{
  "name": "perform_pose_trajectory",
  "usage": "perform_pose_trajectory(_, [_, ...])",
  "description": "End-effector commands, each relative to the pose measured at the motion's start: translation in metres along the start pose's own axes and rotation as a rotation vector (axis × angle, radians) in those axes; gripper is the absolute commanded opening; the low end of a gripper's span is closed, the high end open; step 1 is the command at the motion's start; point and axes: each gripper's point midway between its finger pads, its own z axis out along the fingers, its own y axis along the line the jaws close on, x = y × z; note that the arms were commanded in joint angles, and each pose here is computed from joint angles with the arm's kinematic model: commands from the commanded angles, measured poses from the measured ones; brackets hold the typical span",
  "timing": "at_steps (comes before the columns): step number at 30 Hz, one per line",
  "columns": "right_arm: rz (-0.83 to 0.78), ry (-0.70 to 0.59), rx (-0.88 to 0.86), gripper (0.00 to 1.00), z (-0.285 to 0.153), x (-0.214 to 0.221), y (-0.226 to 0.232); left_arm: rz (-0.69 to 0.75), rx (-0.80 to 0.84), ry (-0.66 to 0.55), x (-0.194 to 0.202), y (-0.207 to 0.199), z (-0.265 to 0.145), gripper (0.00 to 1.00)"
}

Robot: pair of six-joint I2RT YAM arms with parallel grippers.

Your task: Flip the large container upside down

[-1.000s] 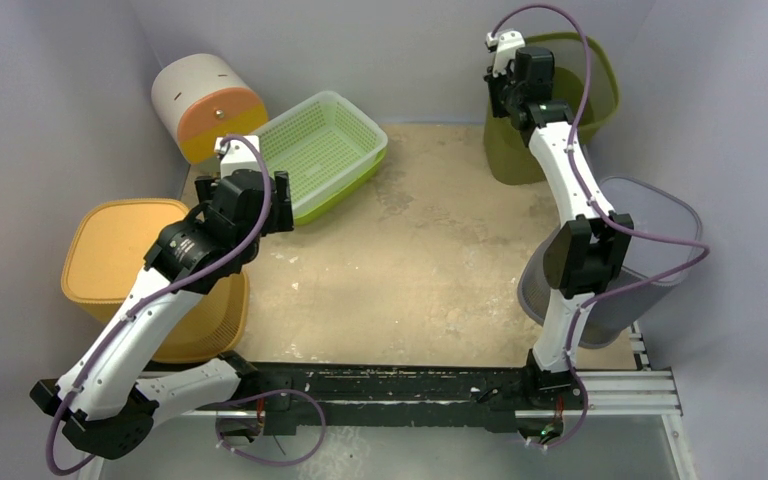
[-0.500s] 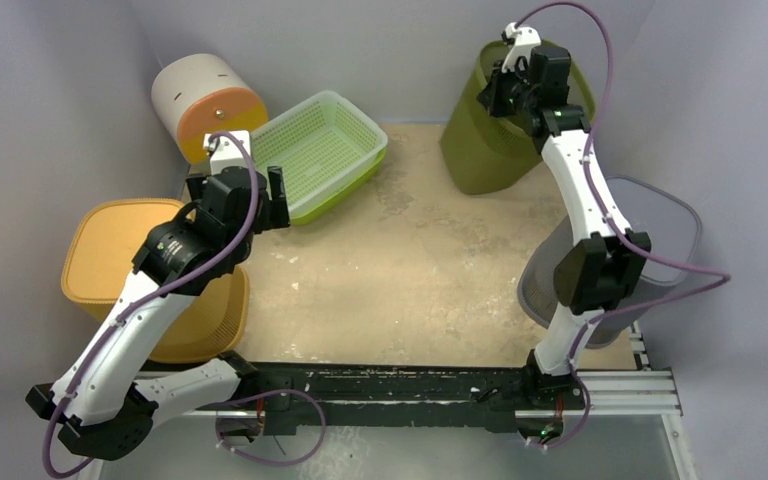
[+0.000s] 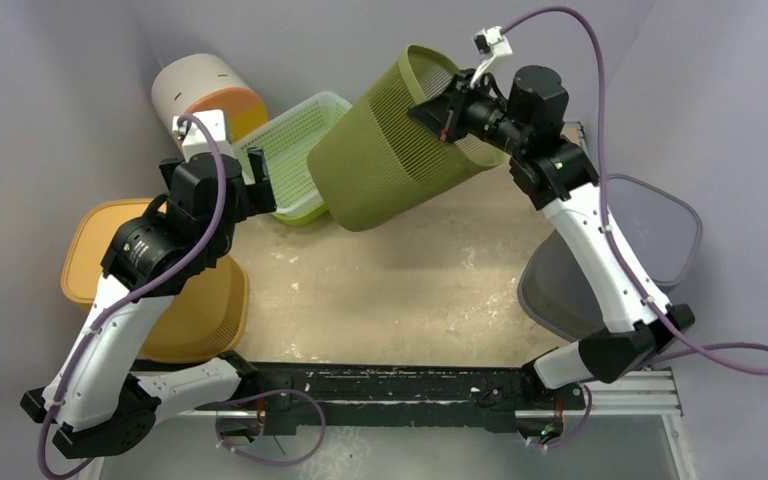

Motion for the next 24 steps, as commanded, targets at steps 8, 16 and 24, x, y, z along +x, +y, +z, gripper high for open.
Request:
perform_pose_trajectory(8, [0.055,-0.093,-0.195,0.00,-0.026,-0.001,0.063,-0.040,-0.025,-0.091,-0.042,0.022,-0.026,0.90])
perform_pose_trajectory(16, [0.181,0.004,-0.371,0.00,-0.005,0.069,0.137,-0.054,-0.048,-0.115,-0.053,0.034,-0.037,0.90])
perform_pose_trajectory(24, [0.352,-0.013,-0.527,0.00,-0.012,0.095,0.173,-0.056,-0.048,-0.115,-0.054,0.036,-0.039,0.90])
